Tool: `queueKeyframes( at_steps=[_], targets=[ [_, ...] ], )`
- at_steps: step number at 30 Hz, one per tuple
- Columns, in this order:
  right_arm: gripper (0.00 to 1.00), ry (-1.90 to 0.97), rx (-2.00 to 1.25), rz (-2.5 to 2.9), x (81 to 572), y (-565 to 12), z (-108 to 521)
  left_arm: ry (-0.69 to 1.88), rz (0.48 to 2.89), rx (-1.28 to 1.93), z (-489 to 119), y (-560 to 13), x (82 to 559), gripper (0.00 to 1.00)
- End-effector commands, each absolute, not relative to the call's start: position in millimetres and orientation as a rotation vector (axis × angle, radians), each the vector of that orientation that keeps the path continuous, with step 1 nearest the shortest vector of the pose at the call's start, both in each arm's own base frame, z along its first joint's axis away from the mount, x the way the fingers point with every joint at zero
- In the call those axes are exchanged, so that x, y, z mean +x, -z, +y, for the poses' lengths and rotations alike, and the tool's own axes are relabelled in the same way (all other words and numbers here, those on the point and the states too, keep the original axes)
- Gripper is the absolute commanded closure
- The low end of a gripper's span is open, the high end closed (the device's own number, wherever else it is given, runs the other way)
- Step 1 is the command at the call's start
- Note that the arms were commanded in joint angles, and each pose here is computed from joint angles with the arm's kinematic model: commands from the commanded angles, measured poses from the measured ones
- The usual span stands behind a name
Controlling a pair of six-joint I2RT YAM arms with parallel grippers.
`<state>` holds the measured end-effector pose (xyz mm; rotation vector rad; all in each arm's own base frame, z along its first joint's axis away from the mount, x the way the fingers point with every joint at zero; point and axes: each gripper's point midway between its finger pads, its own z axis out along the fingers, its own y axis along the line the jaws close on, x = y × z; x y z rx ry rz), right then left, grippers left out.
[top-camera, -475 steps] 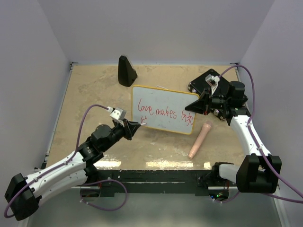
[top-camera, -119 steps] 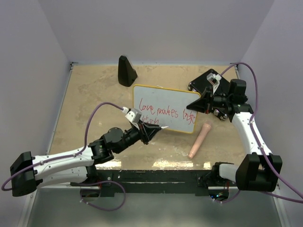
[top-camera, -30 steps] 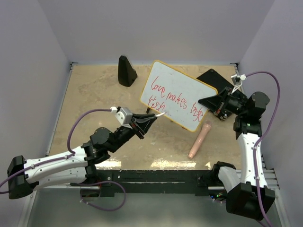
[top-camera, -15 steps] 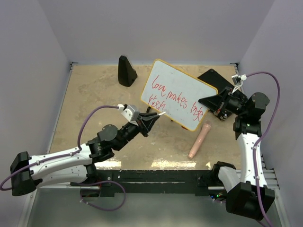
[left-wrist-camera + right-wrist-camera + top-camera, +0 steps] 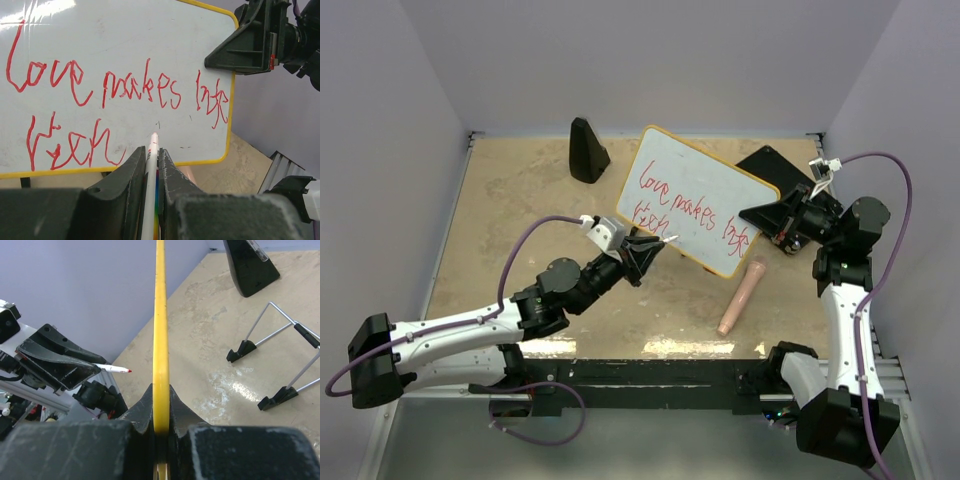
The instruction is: Write a sentence on the whiteboard
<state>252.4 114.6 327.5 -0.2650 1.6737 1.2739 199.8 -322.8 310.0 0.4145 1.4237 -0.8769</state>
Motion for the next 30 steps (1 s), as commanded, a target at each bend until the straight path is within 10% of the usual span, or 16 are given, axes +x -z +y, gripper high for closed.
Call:
queueKeyframes(
  at_steps=[1, 30],
  targets=[
    [1.00, -1.236, -0.352, 1.607, 244, -344, 117, 0.879, 1.395, 0.332, -317, -327, 205, 1.00],
    [1.00, -1.238, -0.365, 1.616, 247, -337, 116, 0.889, 1.475, 0.364, -318, -301, 198, 1.00]
  ],
)
